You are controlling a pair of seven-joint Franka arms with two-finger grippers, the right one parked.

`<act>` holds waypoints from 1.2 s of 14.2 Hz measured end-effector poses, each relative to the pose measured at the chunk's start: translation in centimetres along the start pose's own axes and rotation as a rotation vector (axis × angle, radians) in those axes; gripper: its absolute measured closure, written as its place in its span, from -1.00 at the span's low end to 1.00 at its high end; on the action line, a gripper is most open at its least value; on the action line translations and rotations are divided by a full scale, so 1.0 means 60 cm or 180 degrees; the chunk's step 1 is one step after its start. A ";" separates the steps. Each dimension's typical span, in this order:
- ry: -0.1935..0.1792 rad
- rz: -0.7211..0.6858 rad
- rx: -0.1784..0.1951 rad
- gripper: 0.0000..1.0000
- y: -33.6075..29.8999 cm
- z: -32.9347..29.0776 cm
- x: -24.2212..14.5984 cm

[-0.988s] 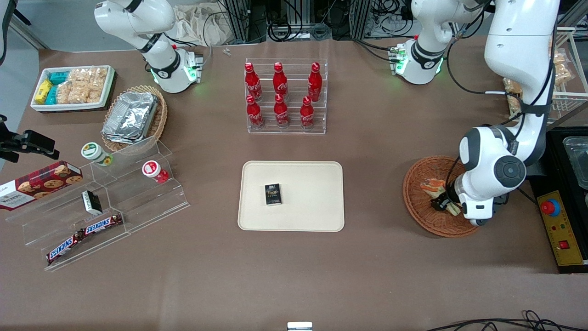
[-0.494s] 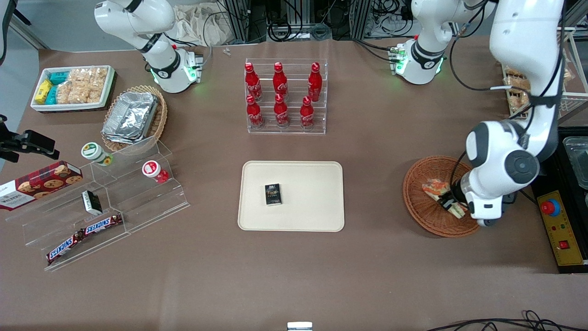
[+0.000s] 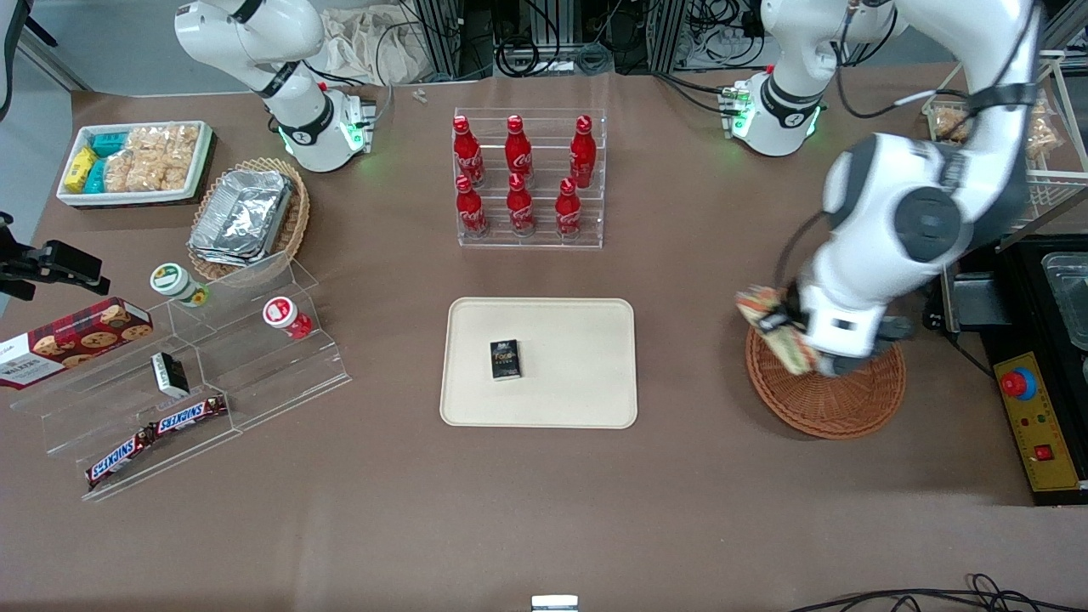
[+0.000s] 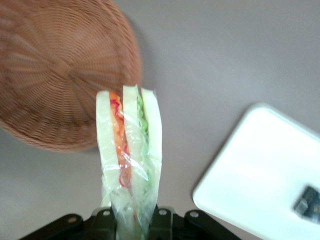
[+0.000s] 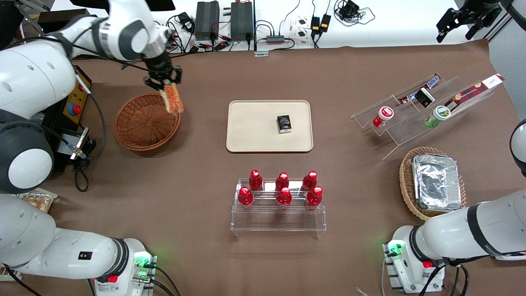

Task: Place sandwich from basket to tray
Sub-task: 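Lift the sandwich and carry it with the left gripper to the cream tray, then lower the sandwich onto the tray and open the left gripper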

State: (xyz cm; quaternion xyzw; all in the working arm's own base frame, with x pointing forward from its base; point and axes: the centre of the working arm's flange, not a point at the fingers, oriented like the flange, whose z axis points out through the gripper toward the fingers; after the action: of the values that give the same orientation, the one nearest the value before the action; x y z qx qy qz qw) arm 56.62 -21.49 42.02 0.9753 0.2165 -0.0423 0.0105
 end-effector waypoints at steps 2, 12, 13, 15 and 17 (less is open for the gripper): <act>-0.0096 0.0240 0.0024 0.62 0.049 0.030 -0.046; 0.0100 0.1424 -0.0409 0.62 0.216 0.202 -0.154; 0.0120 0.1473 -0.0407 0.62 0.221 0.228 -0.155; 0.0137 0.1526 -0.0408 0.62 0.226 0.274 -0.150; 0.0149 0.1552 -0.0422 0.62 0.227 0.309 -0.145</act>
State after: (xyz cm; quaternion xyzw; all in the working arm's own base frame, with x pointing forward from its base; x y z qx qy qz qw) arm 53.08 -38.22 24.34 0.9966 -0.0226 -0.0016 0.0794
